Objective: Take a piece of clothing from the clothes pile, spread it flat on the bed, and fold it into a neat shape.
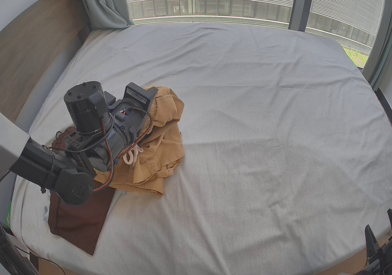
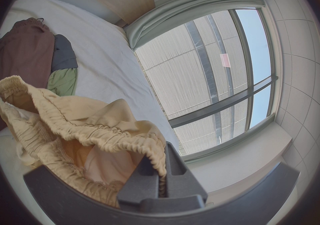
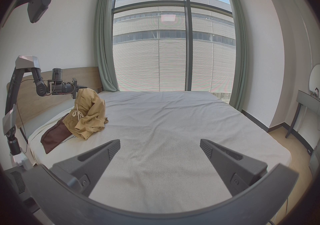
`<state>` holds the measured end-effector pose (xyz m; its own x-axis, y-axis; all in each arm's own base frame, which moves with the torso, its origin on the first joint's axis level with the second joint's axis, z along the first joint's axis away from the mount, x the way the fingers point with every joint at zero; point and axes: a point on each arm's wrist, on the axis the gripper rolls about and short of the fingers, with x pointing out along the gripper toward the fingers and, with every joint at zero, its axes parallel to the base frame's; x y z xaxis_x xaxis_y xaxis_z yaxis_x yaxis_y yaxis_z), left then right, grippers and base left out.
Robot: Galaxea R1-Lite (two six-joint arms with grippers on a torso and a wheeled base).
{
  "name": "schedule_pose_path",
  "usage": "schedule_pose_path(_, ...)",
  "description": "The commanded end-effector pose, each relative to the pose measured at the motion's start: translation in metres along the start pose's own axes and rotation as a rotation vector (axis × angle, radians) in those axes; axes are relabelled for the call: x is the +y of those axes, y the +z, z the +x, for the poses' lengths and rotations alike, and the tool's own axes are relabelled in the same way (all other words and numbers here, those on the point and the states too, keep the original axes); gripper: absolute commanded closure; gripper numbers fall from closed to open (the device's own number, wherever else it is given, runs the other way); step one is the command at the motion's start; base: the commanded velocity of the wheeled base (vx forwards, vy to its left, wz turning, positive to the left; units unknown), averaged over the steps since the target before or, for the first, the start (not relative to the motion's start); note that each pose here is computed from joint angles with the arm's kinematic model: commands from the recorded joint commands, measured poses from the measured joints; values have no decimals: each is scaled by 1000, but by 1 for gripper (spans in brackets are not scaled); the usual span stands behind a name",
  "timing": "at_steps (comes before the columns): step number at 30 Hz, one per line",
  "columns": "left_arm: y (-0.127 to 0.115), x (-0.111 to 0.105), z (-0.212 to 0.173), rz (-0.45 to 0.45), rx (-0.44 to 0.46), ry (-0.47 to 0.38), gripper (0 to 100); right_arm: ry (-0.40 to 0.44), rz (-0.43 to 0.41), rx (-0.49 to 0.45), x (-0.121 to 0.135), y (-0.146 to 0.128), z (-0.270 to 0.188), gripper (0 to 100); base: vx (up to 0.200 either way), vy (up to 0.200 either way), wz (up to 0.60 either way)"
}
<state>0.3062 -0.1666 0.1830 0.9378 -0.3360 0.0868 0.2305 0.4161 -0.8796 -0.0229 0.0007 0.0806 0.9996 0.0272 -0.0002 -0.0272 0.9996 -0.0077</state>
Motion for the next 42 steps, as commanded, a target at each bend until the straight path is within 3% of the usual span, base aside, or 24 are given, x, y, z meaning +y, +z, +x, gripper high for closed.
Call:
schedule_pose_path(1,-2,-1,3,-1,5,2,100,0,0,1,0,-5,0,0,0,0,0)
schedule_pose_path(12,-10,-6,3,-4,24,-10,100,0,-2,0,0,-5,0,0,0,0,0)
schedule_pose_path(21,-24,-34,7,-17,56,-61,100,0,0,1,0,-5,0,0,0,0,0)
schedule_pose_path(42,-66,-66,8,-28,187,-104,100,0,-2,0,0,-5,0,0,0,0,0)
